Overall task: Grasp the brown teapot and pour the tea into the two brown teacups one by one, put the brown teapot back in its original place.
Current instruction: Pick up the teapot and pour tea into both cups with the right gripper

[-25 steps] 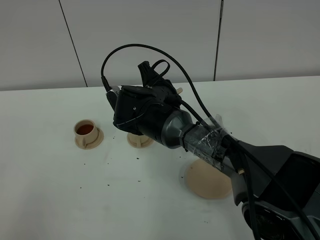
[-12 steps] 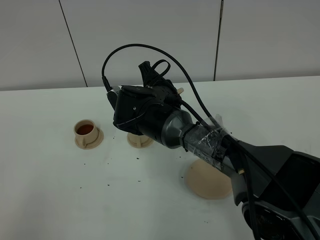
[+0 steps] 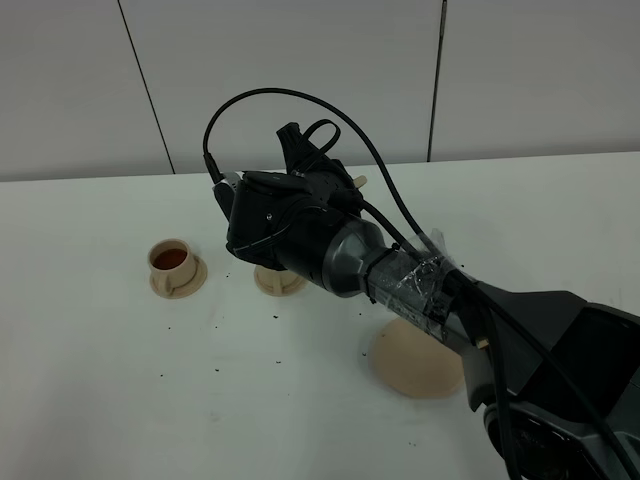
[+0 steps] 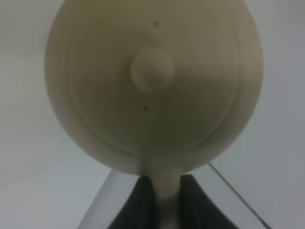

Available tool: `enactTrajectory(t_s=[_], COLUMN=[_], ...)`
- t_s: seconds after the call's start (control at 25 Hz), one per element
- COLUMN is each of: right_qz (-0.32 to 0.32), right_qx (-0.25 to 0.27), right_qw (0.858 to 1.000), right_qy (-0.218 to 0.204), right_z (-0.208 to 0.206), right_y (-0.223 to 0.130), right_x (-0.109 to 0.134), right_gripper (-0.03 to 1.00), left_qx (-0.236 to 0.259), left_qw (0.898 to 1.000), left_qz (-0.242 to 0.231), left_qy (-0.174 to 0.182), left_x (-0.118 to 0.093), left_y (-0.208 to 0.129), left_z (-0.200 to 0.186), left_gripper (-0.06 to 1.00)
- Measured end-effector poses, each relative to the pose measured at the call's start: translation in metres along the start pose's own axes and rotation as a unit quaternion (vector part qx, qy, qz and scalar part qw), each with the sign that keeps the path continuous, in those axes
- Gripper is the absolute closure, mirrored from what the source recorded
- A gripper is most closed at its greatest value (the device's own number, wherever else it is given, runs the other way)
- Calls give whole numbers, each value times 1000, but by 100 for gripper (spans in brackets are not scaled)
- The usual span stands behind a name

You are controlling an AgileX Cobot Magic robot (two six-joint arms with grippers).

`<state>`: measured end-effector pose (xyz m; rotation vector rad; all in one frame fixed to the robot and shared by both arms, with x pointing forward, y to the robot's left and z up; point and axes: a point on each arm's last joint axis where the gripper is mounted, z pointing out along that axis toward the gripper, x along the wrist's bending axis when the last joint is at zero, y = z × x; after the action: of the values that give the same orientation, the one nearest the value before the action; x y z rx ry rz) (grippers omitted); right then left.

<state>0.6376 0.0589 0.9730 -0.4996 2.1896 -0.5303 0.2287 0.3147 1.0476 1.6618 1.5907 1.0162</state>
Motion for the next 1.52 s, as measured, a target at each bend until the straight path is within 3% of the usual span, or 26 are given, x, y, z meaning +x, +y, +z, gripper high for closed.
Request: enactTrajectory(t_s=[1.52], right_qz=[-40], right_qx=[0], right_qw=[999], right_qy=[-27], right_z=[-10], right_y=[9], right_x=[-3], right_gripper=[87], left_qx=[0], left_qw=[1000], left_qz=[0], left_qy=[0], left_x=[0], left_y=[0], left_z=[0], left_gripper=[71])
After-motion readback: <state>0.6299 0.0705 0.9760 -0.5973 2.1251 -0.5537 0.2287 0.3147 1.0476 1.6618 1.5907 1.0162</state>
